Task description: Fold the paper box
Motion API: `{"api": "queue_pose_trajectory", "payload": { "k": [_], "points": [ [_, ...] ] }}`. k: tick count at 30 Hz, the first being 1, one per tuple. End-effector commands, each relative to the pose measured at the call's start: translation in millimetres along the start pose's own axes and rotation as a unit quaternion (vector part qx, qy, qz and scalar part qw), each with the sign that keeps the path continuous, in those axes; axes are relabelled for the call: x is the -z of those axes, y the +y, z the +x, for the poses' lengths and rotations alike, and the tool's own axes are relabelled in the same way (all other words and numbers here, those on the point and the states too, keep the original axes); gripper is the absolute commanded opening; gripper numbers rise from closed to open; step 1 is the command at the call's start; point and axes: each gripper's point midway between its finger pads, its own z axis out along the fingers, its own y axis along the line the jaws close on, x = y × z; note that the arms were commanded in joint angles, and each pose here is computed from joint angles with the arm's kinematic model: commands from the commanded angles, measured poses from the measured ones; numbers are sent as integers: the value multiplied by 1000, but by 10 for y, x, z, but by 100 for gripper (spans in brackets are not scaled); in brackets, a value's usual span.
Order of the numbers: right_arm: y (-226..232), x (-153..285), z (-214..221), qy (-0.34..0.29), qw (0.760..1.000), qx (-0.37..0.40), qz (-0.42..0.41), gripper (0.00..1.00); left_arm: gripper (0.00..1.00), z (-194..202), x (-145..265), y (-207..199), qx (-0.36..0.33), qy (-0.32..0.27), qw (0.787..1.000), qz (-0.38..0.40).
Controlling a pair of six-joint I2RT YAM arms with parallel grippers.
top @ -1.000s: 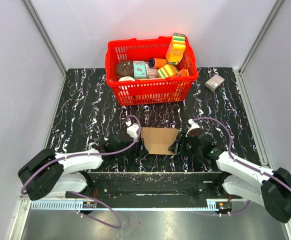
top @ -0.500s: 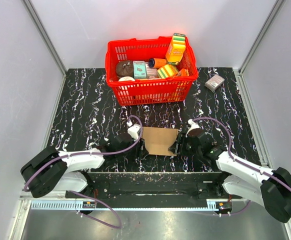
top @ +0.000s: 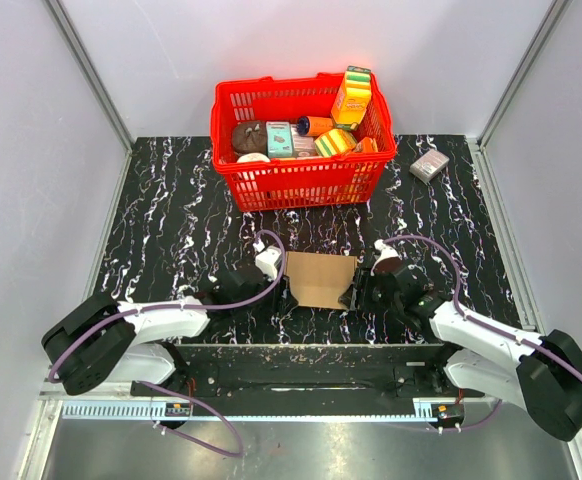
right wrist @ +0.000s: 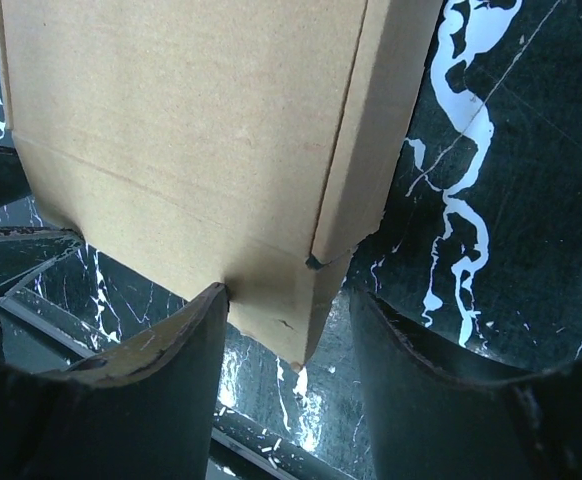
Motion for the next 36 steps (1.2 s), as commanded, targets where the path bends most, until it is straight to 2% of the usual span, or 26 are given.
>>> {"api": "queue_pose_trajectory", "payload": {
  "k": [1,9,13,17,20,28,36],
  "points": [
    [159,-10,-203,-39,999,22,-25,56,57,-211,-28,-50,-12,-39,999,3],
    [167,8,-188,-37,999,23,-30,51,57,-211,-52,-42,-12,-37,999,1],
    [120,36,-136,-25,999,22,-19,52,57,-211,-52,-41,-14,-36,999,0],
    [98,85,-148,-28,999,19,-11,59,57,-219,-48,-45,-14,-37,999,1],
    [104,113,-148,-26,999,19,-11,59,57,-227,-48,-46,-15,-37,999,0],
    [123,112,-119,-18,1000,16,-16,48,58,-241,-49,-51,-17,-37,999,0],
    [70,46,-96,-14,1000,13,-3,45,58,-233,-85,13,-22,-37,999,-16]
  ]
}}
